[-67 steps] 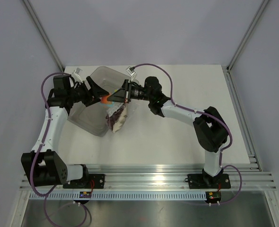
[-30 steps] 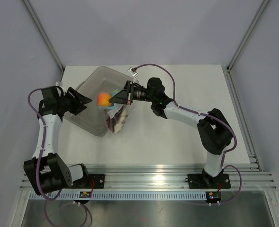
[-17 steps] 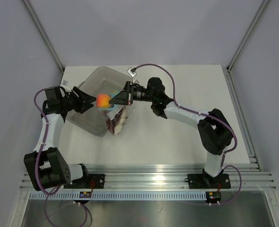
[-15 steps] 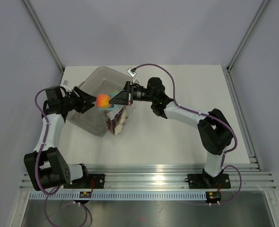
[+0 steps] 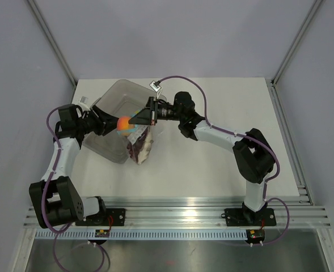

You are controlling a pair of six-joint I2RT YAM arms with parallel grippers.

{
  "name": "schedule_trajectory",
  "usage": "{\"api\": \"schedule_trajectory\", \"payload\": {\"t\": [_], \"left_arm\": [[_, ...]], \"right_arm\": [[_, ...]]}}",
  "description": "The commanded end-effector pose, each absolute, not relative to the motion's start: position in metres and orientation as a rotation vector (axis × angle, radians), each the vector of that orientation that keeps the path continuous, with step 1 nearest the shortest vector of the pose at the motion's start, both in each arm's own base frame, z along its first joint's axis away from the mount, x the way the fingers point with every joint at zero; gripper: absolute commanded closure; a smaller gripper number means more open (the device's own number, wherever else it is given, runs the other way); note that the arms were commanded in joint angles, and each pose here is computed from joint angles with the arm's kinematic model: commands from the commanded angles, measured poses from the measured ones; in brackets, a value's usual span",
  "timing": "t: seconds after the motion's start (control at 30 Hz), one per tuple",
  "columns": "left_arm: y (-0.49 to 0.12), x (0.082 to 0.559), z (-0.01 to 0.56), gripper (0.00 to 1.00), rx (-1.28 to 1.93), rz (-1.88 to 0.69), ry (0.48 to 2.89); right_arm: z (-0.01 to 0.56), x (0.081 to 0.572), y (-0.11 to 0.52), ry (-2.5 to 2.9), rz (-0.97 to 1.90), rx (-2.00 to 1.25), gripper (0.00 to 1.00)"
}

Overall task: Place the food in the zip-top bag and seal the zipper
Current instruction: Place the fake fruit in the zipper food storage bag, then adjust the zipper food storage bag at the center of the board.

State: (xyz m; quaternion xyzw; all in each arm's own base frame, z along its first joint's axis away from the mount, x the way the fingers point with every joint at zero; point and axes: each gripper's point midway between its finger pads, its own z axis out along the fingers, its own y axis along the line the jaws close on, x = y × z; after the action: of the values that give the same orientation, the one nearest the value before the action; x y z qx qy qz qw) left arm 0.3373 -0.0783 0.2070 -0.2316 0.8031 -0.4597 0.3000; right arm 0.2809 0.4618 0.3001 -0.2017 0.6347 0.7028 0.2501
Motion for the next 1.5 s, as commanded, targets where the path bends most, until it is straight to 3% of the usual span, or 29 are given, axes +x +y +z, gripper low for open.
{"api": "schedule_trajectory", "payload": {"t": [0.0,0.1,0.27,0.43,0.53,0.9,1.47], "left_arm": [[-0.089,0.33,0.22,0.58,-0.534,-1.287,2.104],[-0.089,0.329,0.219,0.62,-0.531,-1.289,2.107],[-0.094,0.327,0.219,0.78,-0.518,-1.307,2.112],[-0.096,0.325,0.22,0.84,-0.507,-1.316,2.112],[-0.097,0.325,0.222,1.0,-0.497,-1.315,2.111],[-0.099,0.322,0.253,1.0,-0.333,-1.196,2.074],[-0.107,0.314,0.264,1.0,-0.263,-1.199,2.033]], "right_arm": [[0.346,0.273,0.465,1.558,1.939,-0.633,1.0],[0.345,0.274,0.466,1.558,1.937,-0.635,1.0],[0.347,0.275,0.467,1.555,1.935,-0.633,1.0],[0.347,0.275,0.467,1.552,1.934,-0.636,1.0],[0.347,0.273,0.467,1.554,1.936,-0.639,1.0],[0.312,0.274,0.463,1.749,1.849,-0.627,1.0],[0.264,0.268,0.393,2.134,1.316,-0.488,1.0]]}}
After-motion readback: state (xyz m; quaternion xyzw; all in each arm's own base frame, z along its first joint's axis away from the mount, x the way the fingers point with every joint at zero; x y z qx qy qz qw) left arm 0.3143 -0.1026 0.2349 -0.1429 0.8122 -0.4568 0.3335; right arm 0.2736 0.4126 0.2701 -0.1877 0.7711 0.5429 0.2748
